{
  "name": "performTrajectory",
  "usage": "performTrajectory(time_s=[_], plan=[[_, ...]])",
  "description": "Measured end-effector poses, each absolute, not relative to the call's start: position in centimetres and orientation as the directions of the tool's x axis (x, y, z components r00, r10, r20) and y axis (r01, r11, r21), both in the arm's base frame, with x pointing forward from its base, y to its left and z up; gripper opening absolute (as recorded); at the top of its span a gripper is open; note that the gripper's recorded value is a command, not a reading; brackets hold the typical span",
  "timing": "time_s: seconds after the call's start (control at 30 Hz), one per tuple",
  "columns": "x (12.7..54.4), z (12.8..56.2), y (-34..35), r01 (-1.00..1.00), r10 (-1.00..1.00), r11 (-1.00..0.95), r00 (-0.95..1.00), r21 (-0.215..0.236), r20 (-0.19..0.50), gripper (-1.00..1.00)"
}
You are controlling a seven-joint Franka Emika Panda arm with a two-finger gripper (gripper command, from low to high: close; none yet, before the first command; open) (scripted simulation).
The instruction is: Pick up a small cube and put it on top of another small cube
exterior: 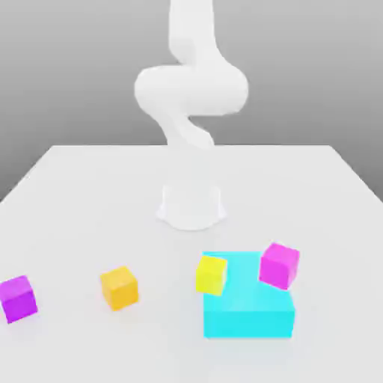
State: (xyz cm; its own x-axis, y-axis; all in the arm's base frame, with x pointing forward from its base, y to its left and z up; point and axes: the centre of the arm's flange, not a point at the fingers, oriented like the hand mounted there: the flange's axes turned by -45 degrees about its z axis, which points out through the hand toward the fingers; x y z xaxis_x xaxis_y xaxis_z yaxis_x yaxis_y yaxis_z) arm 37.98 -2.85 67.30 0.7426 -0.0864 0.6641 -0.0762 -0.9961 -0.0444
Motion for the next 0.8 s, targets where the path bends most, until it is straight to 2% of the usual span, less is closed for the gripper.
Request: performTrajectory(time_s=[0.2,0.4,0.6,0.8], plan=[[43.5,56.8,-10.7,-0.259,-0.275,-0.960,0.811,-0.105,0.516,0.00],[44.9,45.5,-18.6,-0.451,-0.464,-0.884,0.810,-0.125,0.357,0.00],[41.9,34.0,-26.5,-0.645,-0.651,-0.757,0.734,-0.100,0.194,0.00],[35.9,22.9,-31.7,-0.789,-0.790,-0.613,0.612,-0.029,0.041,0.00]])
